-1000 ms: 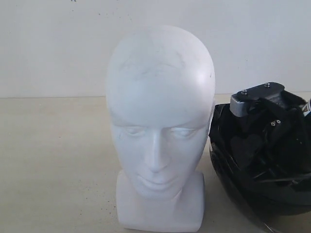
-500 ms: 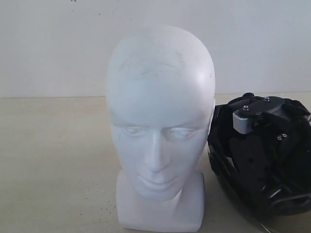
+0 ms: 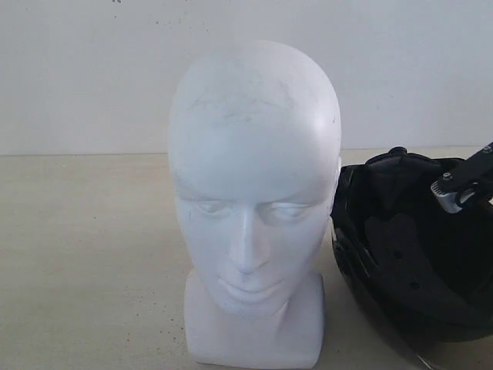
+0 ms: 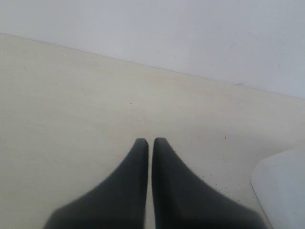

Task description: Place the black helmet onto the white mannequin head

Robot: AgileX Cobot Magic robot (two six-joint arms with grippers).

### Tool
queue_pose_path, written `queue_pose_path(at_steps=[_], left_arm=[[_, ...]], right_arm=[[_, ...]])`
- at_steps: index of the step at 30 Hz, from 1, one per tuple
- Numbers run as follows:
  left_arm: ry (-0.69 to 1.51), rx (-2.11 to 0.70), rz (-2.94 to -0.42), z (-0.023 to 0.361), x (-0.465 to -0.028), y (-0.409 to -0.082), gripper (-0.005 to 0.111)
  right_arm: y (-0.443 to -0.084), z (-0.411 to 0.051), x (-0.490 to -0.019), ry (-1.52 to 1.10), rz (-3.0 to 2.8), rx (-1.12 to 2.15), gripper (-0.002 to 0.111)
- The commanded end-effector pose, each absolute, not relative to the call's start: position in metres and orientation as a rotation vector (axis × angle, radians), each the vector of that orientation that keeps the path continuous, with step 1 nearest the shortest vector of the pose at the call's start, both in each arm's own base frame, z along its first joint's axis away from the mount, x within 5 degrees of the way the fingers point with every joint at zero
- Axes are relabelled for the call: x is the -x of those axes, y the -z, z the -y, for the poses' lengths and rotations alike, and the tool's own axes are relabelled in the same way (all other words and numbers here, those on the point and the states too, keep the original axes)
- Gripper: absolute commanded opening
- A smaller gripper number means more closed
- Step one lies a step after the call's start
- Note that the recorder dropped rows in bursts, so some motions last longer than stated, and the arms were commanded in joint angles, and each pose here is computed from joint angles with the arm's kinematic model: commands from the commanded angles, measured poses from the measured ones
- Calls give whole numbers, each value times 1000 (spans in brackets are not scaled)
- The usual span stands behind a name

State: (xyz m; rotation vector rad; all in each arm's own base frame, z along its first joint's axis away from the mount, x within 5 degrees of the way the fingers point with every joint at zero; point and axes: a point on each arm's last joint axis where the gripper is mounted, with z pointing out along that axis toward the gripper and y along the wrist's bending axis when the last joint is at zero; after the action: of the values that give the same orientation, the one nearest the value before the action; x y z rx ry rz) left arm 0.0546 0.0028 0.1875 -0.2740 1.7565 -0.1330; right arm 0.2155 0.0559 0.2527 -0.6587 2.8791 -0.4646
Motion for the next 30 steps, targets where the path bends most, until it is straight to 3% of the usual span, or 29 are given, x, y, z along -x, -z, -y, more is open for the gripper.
queue_pose_path(at_steps=[1,8,12,14,15,17,20,30], left_arm=[[144,272,-1756,-2,-55,-187,4],[144,272,-1756,-2,-55,-187,4],[144,272,-1756,-2,-55,-187,4],[144,272,-1756,-2,-55,-187,4],[144,272,-1756,-2,-55,-187,4],[144,272,-1756,-2,-55,-187,4],[144,272,-1756,-2,-55,-187,4],[144,272,-1756,-2,-55,-187,4]], right_arm=[[-257,-50,-219,571,-2840,553,27],[-257,-49,-220,570,-2841,445,27],[-254,-65,-222,312,-2818,487,27],[-253,-81,-222,63,-2801,551,41],[-254,-90,-221,-62,-2784,562,58],[-256,-100,-221,-229,-2761,559,72],[-259,-109,-222,-370,-2715,510,72],[-226,-133,-237,-335,-2652,582,72]])
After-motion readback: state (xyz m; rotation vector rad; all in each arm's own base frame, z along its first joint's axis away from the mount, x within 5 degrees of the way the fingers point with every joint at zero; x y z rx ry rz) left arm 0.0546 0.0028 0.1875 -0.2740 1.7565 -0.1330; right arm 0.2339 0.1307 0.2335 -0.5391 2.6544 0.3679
